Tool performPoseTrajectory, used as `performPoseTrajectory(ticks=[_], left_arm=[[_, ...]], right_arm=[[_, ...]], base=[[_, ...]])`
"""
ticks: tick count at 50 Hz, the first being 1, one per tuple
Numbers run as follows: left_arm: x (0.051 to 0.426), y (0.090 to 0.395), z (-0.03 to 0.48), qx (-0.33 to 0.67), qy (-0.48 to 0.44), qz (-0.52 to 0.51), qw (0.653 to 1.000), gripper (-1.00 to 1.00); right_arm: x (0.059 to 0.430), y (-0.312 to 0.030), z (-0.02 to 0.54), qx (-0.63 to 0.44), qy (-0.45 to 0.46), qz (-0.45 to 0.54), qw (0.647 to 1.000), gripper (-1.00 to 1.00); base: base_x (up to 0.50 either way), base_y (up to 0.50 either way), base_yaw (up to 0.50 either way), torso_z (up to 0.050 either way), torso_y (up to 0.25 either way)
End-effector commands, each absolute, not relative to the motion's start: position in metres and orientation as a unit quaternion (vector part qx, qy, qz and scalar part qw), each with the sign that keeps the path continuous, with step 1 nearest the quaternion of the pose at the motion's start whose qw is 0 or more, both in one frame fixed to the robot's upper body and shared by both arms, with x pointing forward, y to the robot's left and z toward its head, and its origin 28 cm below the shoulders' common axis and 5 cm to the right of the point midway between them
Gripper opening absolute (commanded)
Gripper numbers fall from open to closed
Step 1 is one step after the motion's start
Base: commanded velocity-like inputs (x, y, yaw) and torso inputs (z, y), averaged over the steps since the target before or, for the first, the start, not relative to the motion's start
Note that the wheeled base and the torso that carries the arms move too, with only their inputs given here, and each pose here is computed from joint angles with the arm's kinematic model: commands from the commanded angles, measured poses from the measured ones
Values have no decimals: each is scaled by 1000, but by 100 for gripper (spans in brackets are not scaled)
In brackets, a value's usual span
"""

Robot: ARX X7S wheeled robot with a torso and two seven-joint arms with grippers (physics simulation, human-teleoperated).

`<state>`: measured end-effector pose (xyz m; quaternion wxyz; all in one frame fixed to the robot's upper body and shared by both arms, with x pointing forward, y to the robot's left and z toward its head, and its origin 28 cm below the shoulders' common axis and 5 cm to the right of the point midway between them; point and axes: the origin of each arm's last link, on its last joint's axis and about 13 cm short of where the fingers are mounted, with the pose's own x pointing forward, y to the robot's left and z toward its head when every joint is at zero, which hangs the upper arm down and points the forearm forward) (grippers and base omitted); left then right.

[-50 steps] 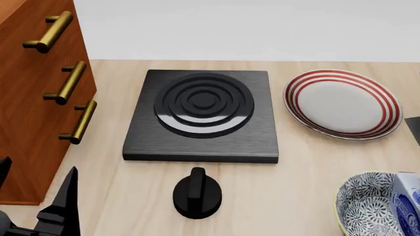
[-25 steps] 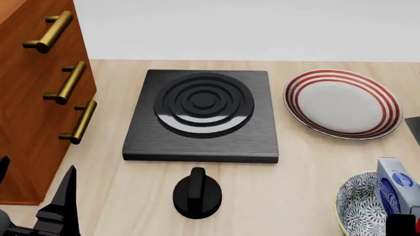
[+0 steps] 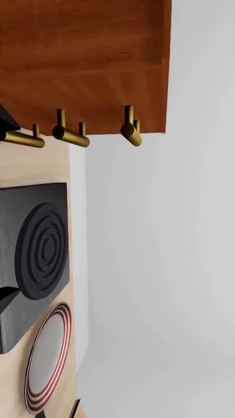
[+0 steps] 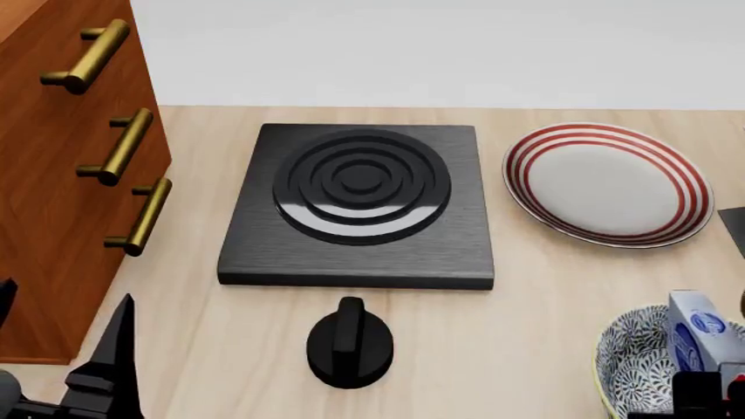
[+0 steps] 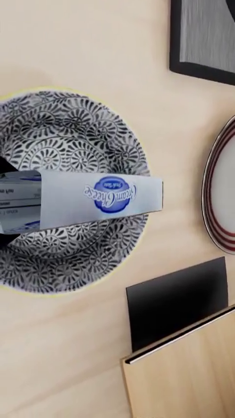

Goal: Pick up the cream cheese and put it in the bowl.

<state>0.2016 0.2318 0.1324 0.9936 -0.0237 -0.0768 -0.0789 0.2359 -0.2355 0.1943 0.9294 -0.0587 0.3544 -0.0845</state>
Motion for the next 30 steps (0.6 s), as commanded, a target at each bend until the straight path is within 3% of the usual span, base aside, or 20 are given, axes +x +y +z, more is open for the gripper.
performPoseTrajectory(ticks=[1,30], left_arm=[[202,232,132,-23,-77,-78,994,100],[202,232,132,-22,-78,-75,994,100]], right_arm=[[240,-238,198,-77,350,-97,929,-100],[246,-235,188,-89,372,-89,920,-100]], base=[[0,0,0,0,0],[0,0,0,0,1]])
